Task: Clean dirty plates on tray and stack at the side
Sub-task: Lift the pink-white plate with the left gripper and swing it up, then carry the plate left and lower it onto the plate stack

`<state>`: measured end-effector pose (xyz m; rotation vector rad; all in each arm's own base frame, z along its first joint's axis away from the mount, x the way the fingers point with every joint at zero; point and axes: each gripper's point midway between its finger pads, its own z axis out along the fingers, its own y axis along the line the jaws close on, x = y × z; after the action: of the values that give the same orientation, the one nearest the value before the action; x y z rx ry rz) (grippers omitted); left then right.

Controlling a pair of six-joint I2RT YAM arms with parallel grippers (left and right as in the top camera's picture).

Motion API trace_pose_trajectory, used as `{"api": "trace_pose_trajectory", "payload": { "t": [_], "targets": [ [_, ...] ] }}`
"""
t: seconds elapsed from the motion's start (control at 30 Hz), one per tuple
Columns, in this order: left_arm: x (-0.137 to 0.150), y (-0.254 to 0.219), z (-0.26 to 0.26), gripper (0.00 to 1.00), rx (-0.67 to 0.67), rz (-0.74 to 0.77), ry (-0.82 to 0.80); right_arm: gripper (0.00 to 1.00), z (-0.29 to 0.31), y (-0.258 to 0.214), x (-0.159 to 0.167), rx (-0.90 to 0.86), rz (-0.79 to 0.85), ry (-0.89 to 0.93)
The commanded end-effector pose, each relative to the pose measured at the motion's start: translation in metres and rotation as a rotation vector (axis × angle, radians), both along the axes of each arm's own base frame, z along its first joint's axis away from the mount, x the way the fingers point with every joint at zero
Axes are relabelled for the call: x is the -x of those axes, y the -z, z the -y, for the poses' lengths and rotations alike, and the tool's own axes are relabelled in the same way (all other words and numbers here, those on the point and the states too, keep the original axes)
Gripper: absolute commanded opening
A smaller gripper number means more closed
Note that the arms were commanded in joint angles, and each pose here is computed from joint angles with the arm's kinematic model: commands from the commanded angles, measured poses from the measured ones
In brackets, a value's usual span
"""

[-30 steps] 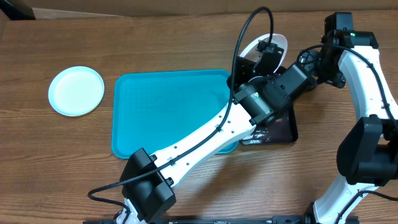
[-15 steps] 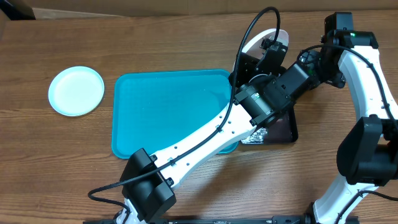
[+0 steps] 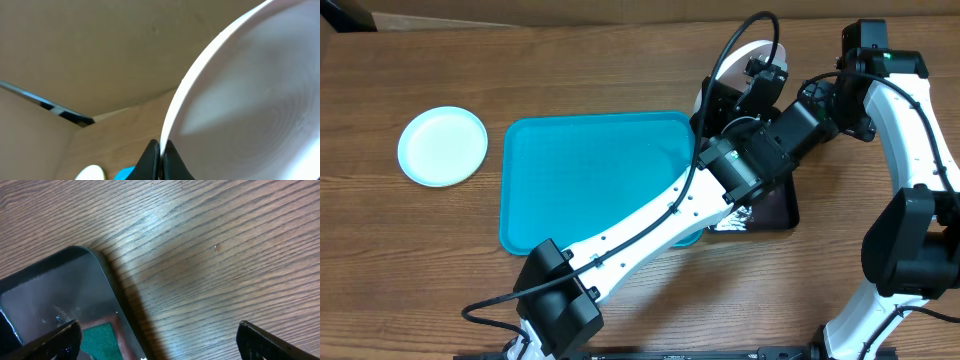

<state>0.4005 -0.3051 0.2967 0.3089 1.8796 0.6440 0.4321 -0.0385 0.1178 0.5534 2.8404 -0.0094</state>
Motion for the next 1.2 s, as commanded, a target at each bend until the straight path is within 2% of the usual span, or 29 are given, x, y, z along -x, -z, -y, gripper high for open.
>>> {"api": "trace_pose_trajectory", "payload": {
  "t": [0.0, 0.17, 0.27, 0.43, 0.67, 0.8, 0.9, 1.03, 1.17],
  "targets": [
    [0.009, -0.03, -0.003, 0.04, -0.009, 0.086, -0.044, 1.0, -0.001, -0.005, -0.002, -0.004, 0.019, 0.003],
    [0.003, -0.025, -0.009, 0.04, 0.04, 0.077, -0.056, 1.0, -0.001, -0.005, -0.002, -0.004, 0.019, 0.003],
    [-0.009, -0.009, -0.018, 0.04, 0.109, 0.019, -0.058, 1.0, -0.001, -0.005, -0.002, -0.004, 0.019, 0.003],
    [-0.028, 0.039, -0.053, 0.04, 0.301, -0.194, -0.112, 1.0, -0.001, -0.005, -0.002, -0.004, 0.019, 0.002],
    [-0.05, 0.099, -0.121, 0.04, 0.636, -0.6, -0.164, 1.0, -0.001, -0.005, -0.002, -0.004, 0.019, 0.003],
    [-0.057, 0.111, -0.185, 0.04, 0.937, -0.769, -0.224, 1.0, -0.001, -0.005, -0.002, -0.004, 0.019, 0.002],
    [-0.056, 0.112, -0.251, 0.04, 1.119, -0.8, -0.331, 1.0, -0.001, -0.005, -0.002, -0.004, 0.019, 0.003],
    [-0.039, 0.117, -0.359, 0.04, 1.24, -0.739, -0.561, 1.0, -0.001, -0.005, -0.002, -0.004, 0.019, 0.003],
    [-0.012, 0.12, -0.449, 0.04, 1.273, -0.64, -0.744, 1.0, -0.001, -0.005, -0.002, -0.004, 0.019, 0.003]
  ]
}}
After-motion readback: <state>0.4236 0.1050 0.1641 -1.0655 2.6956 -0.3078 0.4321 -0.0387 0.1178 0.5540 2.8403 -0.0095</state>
